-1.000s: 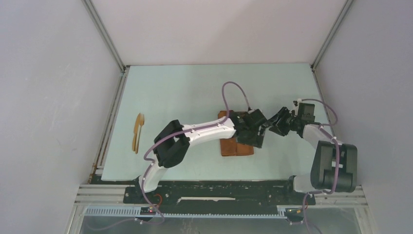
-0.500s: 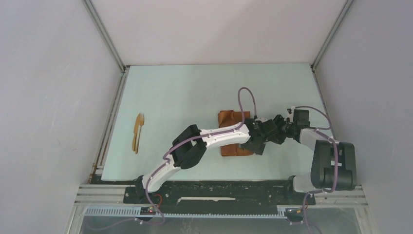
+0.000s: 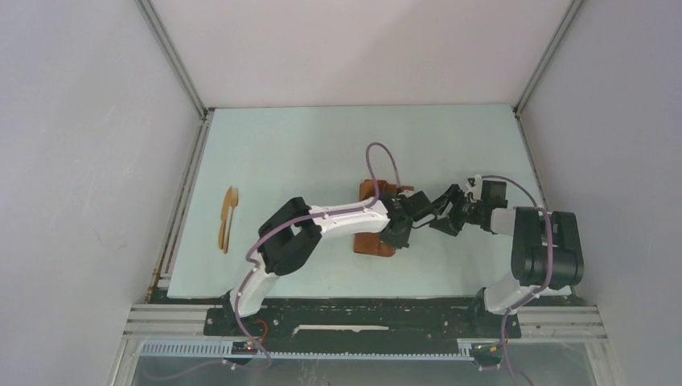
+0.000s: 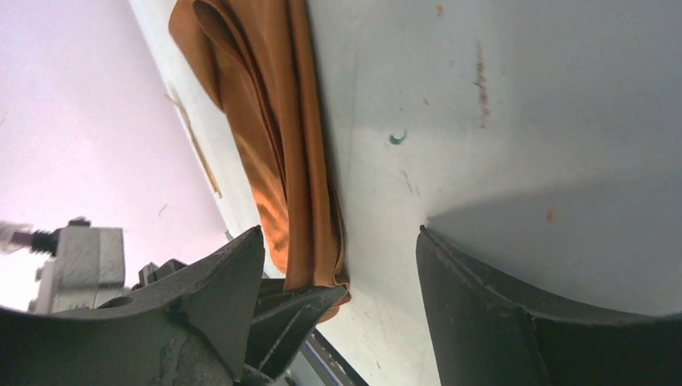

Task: Fold the napkin into a case and place the utensils inside
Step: Pick up the 2/3-rectangle-folded napkin from the center of the board, then pass from the left arm to the right

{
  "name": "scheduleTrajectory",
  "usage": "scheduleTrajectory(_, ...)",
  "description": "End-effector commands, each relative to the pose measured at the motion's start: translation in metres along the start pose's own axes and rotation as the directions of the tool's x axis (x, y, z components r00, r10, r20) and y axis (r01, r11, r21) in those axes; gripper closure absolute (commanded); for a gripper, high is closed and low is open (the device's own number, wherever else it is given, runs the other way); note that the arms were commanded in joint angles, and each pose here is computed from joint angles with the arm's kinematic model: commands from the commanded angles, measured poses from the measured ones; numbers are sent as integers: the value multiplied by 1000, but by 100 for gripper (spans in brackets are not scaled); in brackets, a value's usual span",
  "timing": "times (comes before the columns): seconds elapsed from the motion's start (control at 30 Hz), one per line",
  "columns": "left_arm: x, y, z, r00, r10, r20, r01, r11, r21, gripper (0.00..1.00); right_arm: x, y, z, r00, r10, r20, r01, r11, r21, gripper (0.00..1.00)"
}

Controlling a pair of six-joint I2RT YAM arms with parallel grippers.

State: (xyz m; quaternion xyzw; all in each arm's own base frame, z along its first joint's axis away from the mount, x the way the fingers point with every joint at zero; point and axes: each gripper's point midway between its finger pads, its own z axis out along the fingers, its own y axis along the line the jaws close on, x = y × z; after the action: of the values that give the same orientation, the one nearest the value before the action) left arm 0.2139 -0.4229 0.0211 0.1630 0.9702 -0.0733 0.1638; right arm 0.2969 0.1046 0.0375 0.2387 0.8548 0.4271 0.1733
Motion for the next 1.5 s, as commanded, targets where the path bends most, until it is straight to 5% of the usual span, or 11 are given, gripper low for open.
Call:
scheduleTrajectory(0.0,-27,5,-37,995,-59,83,48,991,124,100,-3,12,14,1000,-16,-17,14,997,-77,21)
scheduleTrajectory(0.57,-23,21,-67,990,-123,73,104,968,227,100,-4,21,68,992,62,-108,-81,980,-183,21)
scheduleTrajectory(1.03,-26,31,-73,982,-170,86,143,956,257,100,-24,9,38,996,94,-9,-94,989,-112,25)
scheduleTrajectory(1.3,-30,29,-83,977,-184,107,148,947,284,100,-10,2,45,993,117,-25,-118,992,-38,48)
scheduleTrajectory(1.47,-30,30,-86,977,-184,111,146,947,286,100,-8,10,62,992,118,-47,-120,992,-46,50)
